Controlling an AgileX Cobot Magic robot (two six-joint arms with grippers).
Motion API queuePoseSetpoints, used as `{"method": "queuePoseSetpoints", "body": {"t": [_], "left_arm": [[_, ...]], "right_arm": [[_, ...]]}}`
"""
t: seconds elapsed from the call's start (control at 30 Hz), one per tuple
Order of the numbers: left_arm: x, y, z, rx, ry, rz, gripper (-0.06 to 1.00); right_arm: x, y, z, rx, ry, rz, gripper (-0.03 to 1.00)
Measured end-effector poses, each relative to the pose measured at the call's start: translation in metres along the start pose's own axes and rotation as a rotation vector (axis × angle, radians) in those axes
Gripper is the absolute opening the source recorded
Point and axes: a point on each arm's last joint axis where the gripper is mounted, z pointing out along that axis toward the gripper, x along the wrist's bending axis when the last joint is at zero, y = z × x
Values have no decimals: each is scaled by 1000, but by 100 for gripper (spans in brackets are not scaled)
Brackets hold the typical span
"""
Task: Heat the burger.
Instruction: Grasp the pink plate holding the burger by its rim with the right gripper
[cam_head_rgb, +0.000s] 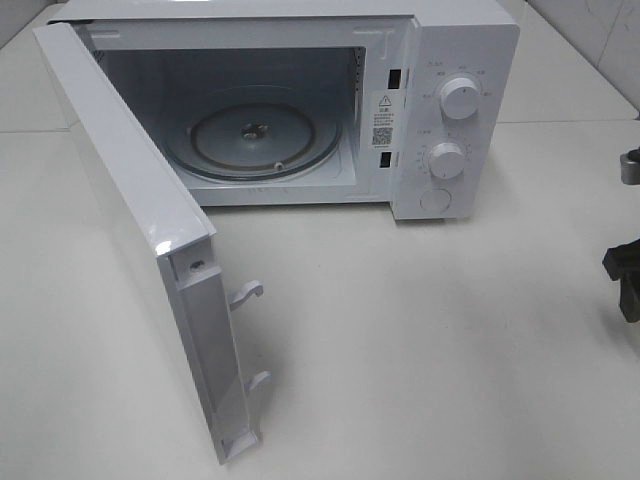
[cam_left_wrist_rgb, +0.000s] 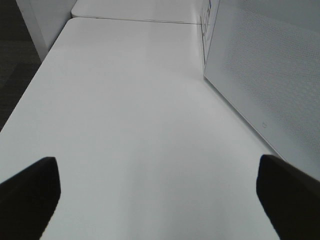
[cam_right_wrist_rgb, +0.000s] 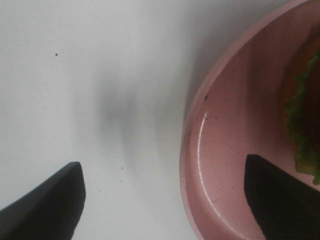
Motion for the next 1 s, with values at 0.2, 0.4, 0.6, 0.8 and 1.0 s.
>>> {"method": "queuePoseSetpoints", "body": {"t": [0.2, 0.4, 0.6, 0.8, 1.0], "left_arm": [[0, 0, 0, 0, 0, 0, 99], [0, 0, 0, 0, 0, 0, 99], [0, 0, 0, 0, 0, 0, 99], [0, 0, 0, 0, 0, 0, 99], [0, 0, 0, 0, 0, 0, 99]], "right_arm": [[-7, 1, 14, 14, 10, 27, 84], [-20, 0, 21, 4, 15, 58, 83], [-23, -2, 30, 28, 41, 70, 81], [-21, -3, 45, 65, 56, 69, 80], [-20, -4, 52, 81, 63, 65, 79]]}}
